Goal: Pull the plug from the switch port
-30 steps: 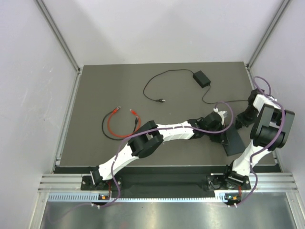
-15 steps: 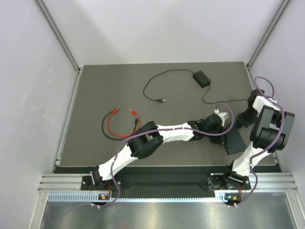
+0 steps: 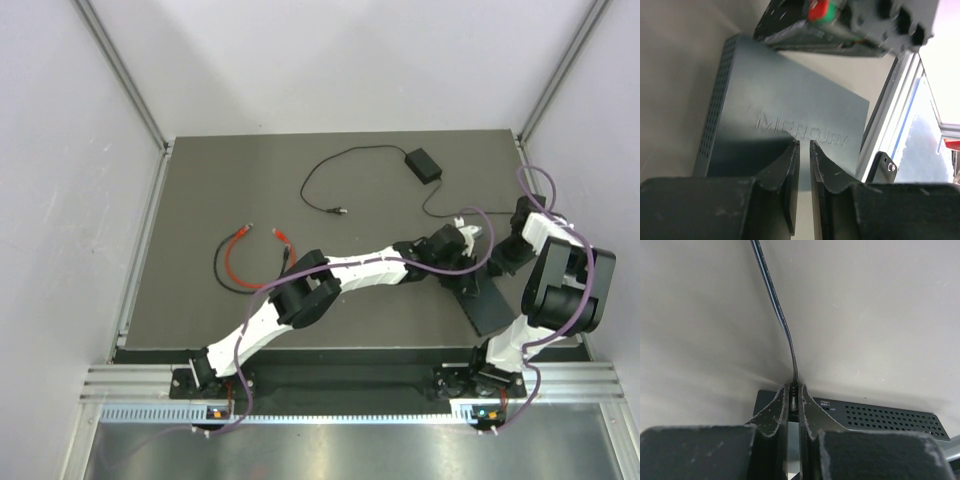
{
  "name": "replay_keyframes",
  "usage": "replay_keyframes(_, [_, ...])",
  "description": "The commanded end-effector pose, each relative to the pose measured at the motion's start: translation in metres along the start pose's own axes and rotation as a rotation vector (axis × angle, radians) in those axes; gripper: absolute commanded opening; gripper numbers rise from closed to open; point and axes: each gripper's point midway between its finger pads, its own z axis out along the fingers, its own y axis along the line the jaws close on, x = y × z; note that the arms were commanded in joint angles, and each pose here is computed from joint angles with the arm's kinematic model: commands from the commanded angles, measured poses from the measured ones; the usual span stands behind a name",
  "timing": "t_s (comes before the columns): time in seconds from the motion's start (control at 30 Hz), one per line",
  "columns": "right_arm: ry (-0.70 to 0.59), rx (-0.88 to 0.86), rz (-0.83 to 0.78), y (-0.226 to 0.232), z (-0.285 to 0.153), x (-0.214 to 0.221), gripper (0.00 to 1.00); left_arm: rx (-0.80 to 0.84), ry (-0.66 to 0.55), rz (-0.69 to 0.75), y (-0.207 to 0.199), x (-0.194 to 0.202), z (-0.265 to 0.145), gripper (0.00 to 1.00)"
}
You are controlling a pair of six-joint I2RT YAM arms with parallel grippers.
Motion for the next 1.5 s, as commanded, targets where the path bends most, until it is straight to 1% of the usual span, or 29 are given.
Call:
replay_keyframes(0.0, [0.016,-0.048,-0.056,0.005,-0.01,0.012,0.0,-0.045,0.054,0.015,0.017,0.02,0.01,0.2])
replay_keyframes(0.07, [0.016,-0.048,-0.057,0.005,-0.008,0.013,0.0,-0.043,0.053,0.014,0.015,0.019,0.012,0.2])
replay_keyframes(0.17, [0.01,-0.063,-0.063,0.01,-0.005,0.009,0.0,-0.066,0.065,-0.01,0.023,0.024,0.016,0.22])
replay_keyframes(0.23, [0.005,-0.064,-0.065,0.012,-0.005,0.006,0.0,-0.124,0.085,-0.051,0.04,0.031,0.019,0.21])
replay_keyframes(0.27, [0.006,-0.06,-0.067,0.013,-0.004,0.004,0.0,-0.163,0.118,-0.096,0.049,0.041,0.018,0.19])
replay_keyframes(0.3, [-0.001,-0.056,-0.065,0.014,-0.003,0.0,0.0,-0.194,0.142,-0.122,0.059,0.05,0.019,0.17])
replay_keyframes(0.33, [-0.013,-0.048,-0.063,0.014,-0.002,-0.003,0.0,-0.244,0.141,-0.135,0.068,0.053,0.017,0.1])
replay_keyframes(0.37, [-0.022,-0.043,-0.052,0.015,-0.002,-0.006,0.0,-0.329,0.167,-0.158,0.082,0.063,0.009,0.0])
replay_keyframes(0.43, [-0.068,-0.029,-0.03,0.015,-0.003,-0.017,0.0,-0.404,0.153,-0.16,0.092,0.069,0.002,0.0])
replay_keyframes(0.47, [-0.08,-0.029,-0.004,0.017,-0.002,-0.019,0.0,-0.413,0.154,-0.189,0.092,0.073,0.002,0.0])
replay_keyframes(0.57, [-0.125,-0.024,0.067,0.018,-0.001,-0.028,0.0,-0.43,0.175,-0.205,0.095,0.085,0.002,0.0])
replay_keyframes(0.8, [-0.192,-0.015,0.159,0.017,-0.002,-0.039,0.0,-0.472,0.225,-0.276,0.113,0.113,0.004,0.0])
replay_keyframes(0.9, [-0.158,-0.041,0.217,0.018,0.004,-0.04,0.0,-0.467,0.238,-0.3,0.115,0.119,0.005,0.0])
replay_keyframes(0.93, [-0.138,-0.061,0.216,0.021,0.005,-0.04,0.0,-0.472,0.236,-0.294,0.116,0.118,0.004,0.0])
replay_keyframes(1.03, [-0.145,-0.077,0.167,0.033,0.002,-0.054,0.0,-0.47,0.23,-0.287,0.114,0.115,0.004,0.0])
replay_keyframes(1.07, [-0.161,-0.092,0.132,0.039,-0.002,-0.064,0.0,-0.469,0.233,-0.289,0.114,0.117,0.005,0.0])
replay_keyframes(1.1, [-0.136,-0.068,0.118,0.037,0.002,-0.062,0.0,-0.47,0.234,-0.29,0.115,0.116,0.005,0.0])
replay_keyframes(1.23, [-0.091,-0.161,0.11,0.051,0.003,-0.068,0.0,-0.475,0.249,-0.291,0.118,0.121,0.006,0.0])
replay_keyframes(1.33, [-0.067,-0.197,0.11,0.056,0.004,-0.068,0.0,-0.472,0.249,-0.293,0.117,0.121,0.007,0.0])
replay_keyframes(1.47, [-0.096,-0.145,0.103,0.046,0.003,-0.072,0.0,-0.469,0.258,-0.294,0.118,0.124,0.008,0.0])
